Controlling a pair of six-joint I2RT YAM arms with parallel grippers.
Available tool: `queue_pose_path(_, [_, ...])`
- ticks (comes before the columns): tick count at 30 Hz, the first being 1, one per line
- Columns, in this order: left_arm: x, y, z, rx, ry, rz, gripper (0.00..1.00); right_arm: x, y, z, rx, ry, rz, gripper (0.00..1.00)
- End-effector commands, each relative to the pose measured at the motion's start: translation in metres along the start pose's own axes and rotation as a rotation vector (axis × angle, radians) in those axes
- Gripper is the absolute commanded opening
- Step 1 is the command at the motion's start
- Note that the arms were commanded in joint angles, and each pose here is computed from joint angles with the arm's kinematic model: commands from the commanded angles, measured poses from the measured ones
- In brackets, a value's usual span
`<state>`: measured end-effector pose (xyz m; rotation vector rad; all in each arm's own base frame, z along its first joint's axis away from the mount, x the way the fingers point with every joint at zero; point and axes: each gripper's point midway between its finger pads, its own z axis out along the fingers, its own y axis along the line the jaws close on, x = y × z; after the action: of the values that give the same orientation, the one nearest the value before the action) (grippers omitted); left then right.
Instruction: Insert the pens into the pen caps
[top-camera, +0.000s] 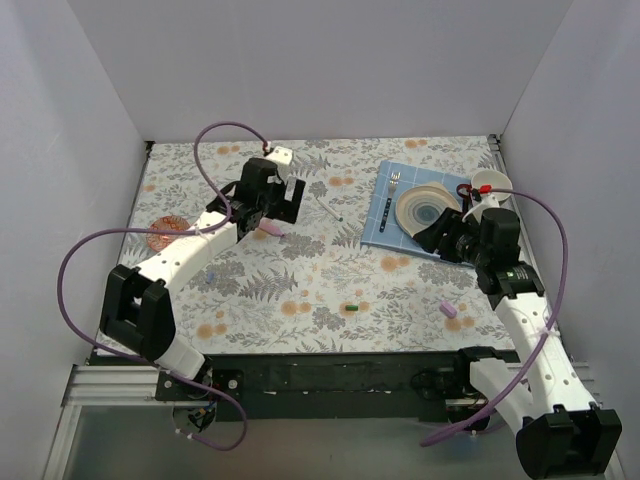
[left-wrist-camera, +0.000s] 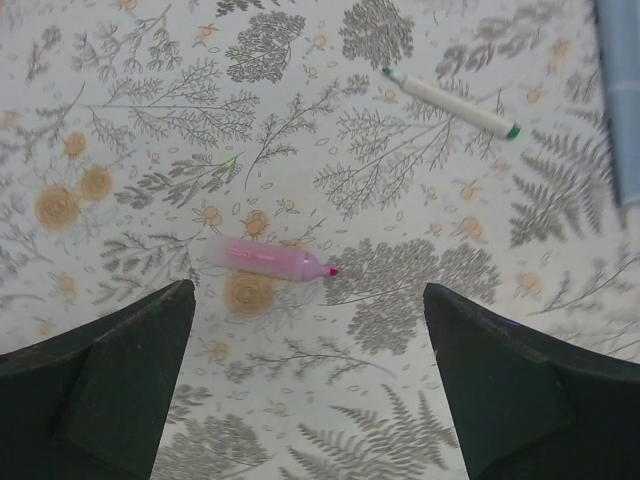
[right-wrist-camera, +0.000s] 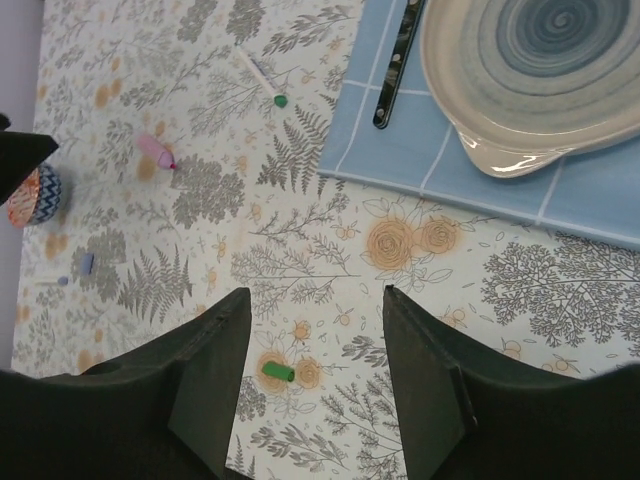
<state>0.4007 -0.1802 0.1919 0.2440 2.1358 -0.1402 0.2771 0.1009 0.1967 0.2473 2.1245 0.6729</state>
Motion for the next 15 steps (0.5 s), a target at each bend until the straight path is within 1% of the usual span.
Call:
queue_pose_path(1, [0.012,-0.003,0.003,0.163,0.015,0.612,0.98,0.004,0.026,-0.010,-0.175,-0.016,-0.105,0.63])
queue_pose_path(2, [0.016,0.000,0.008,0.170,0.018,0.688,0.97,0.009,0.025,-0.010,-0.181,-0.007,-0.104,0.63])
queue_pose_path(3, [0.018,0.002,0.011,0.193,0.012,0.806,0.97,0.011,0.028,-0.012,-0.201,-0.005,-0.105,0.63])
queue_pose_path(5, [0.020,0.009,0.014,0.212,0.014,0.879,0.95,0.015,0.033,-0.015,-0.238,-0.002,-0.096,0.63])
queue_pose_path(6, [0.021,-0.001,0.014,0.301,-0.017,0.885,0.94,0.015,0.036,-0.016,-0.253,-0.006,-0.096,0.63])
queue_pose_path(7, [0.016,0.007,0.014,0.323,-0.026,0.905,0.94,0.015,0.038,-0.018,-0.265,-0.011,-0.090,0.63])
queue_pose_path(10, [0.024,0.007,0.019,0.434,-0.031,0.933,0.93,0.018,0.041,-0.020,-0.289,-0.018,-0.089,0.63])
queue_pose_path(11, [0.021,0.008,0.022,0.445,-0.029,0.937,0.92,0.017,0.041,-0.020,-0.289,-0.021,-0.088,0.63])
queue_pose_path(13, [0.045,0.016,0.030,0.520,0.063,0.905,0.91,0.018,0.043,-0.021,-0.295,-0.020,-0.090,0.63])
queue_pose_path(14, [0.041,0.020,0.033,0.526,0.068,0.917,0.90,0.018,0.045,-0.022,-0.300,-0.017,-0.093,0.63])
queue_pose_path(15, [0.052,0.024,0.039,0.539,0.100,0.915,0.89,0.015,0.048,-0.025,-0.306,-0.023,-0.100,0.63])
